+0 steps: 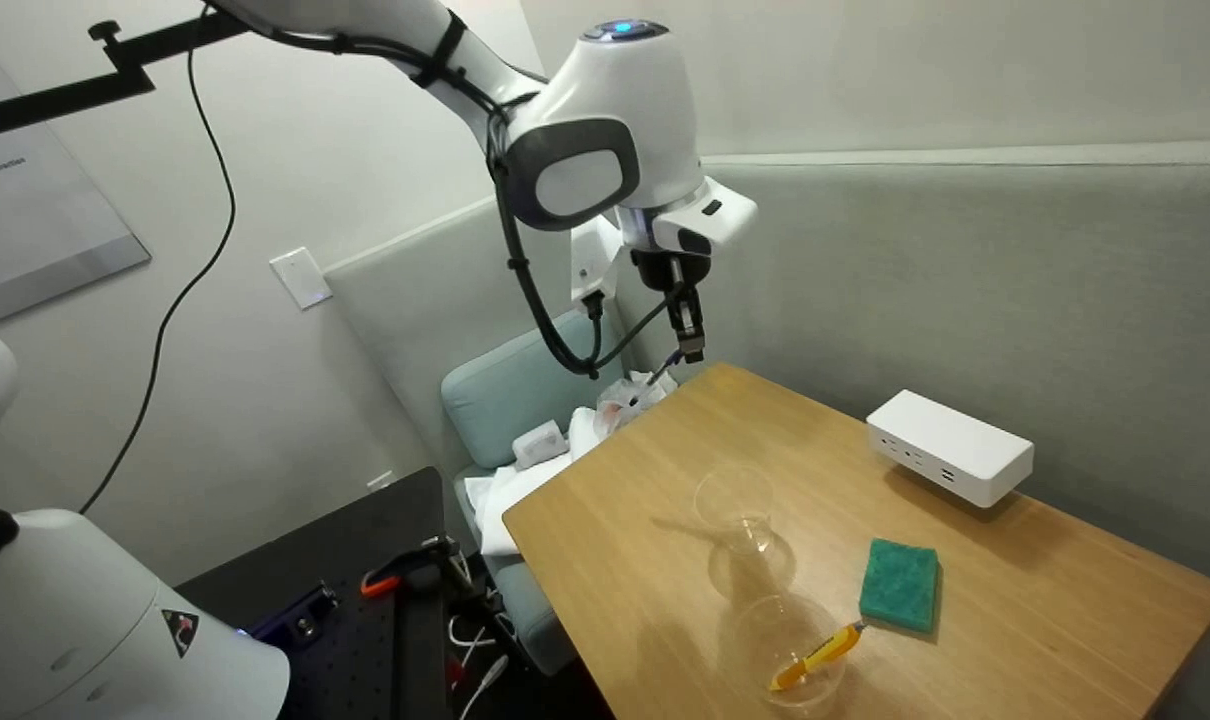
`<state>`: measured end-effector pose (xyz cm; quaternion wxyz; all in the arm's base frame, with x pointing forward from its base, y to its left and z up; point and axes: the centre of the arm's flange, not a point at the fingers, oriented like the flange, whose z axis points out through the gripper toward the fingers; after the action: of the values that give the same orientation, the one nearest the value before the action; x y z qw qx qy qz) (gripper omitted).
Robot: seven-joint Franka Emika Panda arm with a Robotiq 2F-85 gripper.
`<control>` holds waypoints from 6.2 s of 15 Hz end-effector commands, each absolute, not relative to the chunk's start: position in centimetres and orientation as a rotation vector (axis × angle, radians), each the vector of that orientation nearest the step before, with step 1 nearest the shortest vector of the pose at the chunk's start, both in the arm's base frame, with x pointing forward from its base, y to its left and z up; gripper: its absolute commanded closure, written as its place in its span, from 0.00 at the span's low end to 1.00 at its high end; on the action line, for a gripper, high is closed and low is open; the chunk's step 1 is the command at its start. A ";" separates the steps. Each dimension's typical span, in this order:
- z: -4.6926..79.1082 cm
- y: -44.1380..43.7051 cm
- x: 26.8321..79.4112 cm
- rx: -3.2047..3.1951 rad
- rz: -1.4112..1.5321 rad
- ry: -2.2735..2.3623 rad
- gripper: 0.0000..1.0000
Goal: Remove the pens from the cups then stack the cups together
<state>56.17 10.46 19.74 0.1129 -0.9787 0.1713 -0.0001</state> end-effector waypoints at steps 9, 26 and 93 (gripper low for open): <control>6.4 14.4 62.4 -2.963 0.388 0.348 0.96; 13.6 14.2 57.4 -3.050 0.244 0.415 0.00; 7.8 -12.0 49.4 -3.181 -0.458 0.894 0.80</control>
<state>49.73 -12.44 7.06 -0.0881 -0.9498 0.2692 -0.1331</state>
